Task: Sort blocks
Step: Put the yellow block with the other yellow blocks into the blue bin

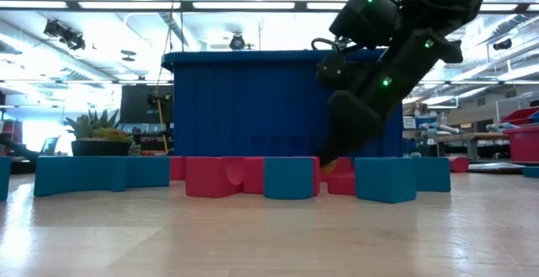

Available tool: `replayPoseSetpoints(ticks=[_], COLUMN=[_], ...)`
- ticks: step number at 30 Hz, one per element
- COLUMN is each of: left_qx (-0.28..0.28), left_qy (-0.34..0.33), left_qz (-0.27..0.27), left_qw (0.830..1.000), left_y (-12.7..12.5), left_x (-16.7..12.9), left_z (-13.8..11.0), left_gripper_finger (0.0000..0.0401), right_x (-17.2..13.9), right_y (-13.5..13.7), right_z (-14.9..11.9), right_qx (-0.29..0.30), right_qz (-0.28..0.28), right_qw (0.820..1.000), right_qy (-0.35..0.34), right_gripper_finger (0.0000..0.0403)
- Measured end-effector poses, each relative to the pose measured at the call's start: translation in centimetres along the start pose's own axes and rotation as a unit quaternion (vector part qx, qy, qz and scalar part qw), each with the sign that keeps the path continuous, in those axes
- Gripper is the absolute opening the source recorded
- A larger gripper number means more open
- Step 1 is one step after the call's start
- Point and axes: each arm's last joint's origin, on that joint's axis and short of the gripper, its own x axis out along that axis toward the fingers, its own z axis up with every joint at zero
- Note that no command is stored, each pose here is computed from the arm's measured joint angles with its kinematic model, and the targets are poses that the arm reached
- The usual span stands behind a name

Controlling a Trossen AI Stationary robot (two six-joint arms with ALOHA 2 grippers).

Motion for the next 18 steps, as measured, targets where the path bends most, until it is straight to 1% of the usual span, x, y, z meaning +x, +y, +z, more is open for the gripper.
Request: replayPoseSetpoints(ticks=[4, 12, 18], left_qx=[0.0, -0.002, -0.003], left_qy=[0.0, -0.001, -0.001], left_qz=[0.0, -0.001, -0.001], left_qw=[1.0, 1.0, 1.0], left_y=[0.0, -0.02, -0.02], left_x=[0.0, 0.0, 0.0], left_z=[0.0, 0.02, 0.02], left_gripper_finger=[0.0243, 0.0243, 0.0243], right_x=[0.09, 0.72, 0.73], right_y=[0.04, 0.24, 0.31], right_z=[-0.1, -0.69, -0.79], right_qx=[-0.014, -0.03, -0.029], right_qz=[0.005, 0.024, 0.037], right_qw=[1.0, 0.999, 0.998], right_qy=[0.004, 0.026, 0.032], right_gripper_finger=[0.0165, 0.0141, 0.0144])
